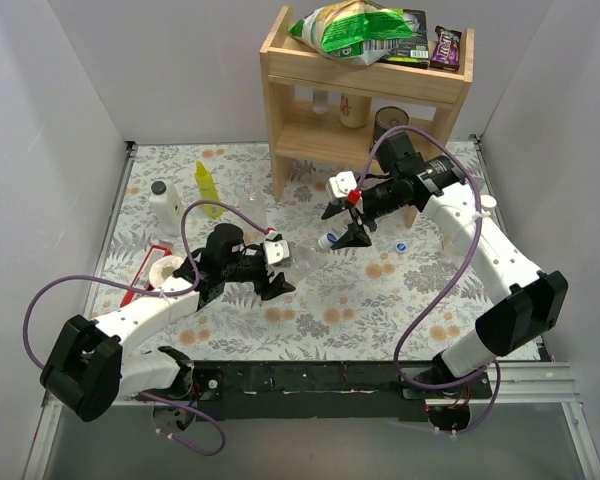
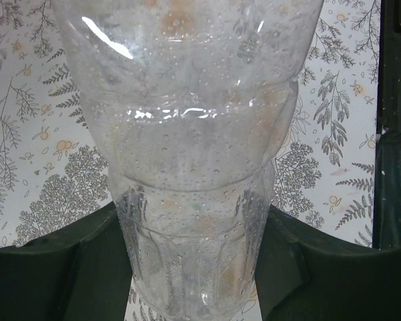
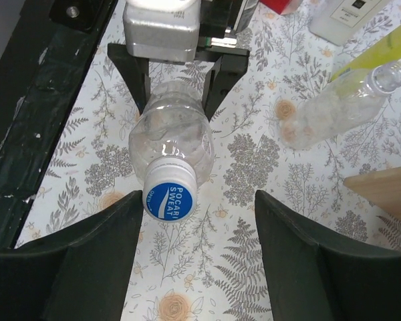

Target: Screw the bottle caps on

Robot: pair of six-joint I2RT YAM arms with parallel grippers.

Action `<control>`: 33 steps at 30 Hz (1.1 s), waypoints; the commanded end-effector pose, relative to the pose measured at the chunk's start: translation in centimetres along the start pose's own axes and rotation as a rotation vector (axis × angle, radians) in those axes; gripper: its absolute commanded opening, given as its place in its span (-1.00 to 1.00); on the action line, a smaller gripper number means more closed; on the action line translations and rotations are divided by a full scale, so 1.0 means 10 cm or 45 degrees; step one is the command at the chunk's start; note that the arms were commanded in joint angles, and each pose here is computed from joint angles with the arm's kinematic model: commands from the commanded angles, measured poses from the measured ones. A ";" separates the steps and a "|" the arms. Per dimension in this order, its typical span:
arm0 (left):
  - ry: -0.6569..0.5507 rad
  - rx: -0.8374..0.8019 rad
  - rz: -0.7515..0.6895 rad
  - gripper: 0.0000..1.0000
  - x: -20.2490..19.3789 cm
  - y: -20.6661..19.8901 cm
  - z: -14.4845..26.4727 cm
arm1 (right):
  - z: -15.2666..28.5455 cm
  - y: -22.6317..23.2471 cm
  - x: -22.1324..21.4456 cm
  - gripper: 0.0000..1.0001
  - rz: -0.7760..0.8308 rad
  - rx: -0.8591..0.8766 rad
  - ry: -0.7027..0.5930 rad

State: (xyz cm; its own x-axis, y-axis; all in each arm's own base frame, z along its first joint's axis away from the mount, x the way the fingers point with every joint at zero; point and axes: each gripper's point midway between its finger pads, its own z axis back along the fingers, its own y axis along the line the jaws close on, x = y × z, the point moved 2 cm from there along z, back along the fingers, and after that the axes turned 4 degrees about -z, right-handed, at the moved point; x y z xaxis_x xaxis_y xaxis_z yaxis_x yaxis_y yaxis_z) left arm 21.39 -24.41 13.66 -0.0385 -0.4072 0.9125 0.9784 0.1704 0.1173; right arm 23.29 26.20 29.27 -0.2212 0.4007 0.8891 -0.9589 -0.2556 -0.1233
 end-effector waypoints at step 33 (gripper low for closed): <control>-0.056 0.655 -0.083 -1.00 0.41 0.56 0.04 | -0.40 -0.54 -0.32 -0.97 -1.612 -0.148 -0.096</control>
State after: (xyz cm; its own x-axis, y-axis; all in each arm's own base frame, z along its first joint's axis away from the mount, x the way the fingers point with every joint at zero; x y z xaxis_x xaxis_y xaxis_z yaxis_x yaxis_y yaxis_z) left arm 24.13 -23.77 12.12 0.0585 -0.4965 0.8661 0.8805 0.4345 0.1896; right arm 27.35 27.92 25.59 0.5887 0.4076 0.6981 -0.8025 0.1912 0.5651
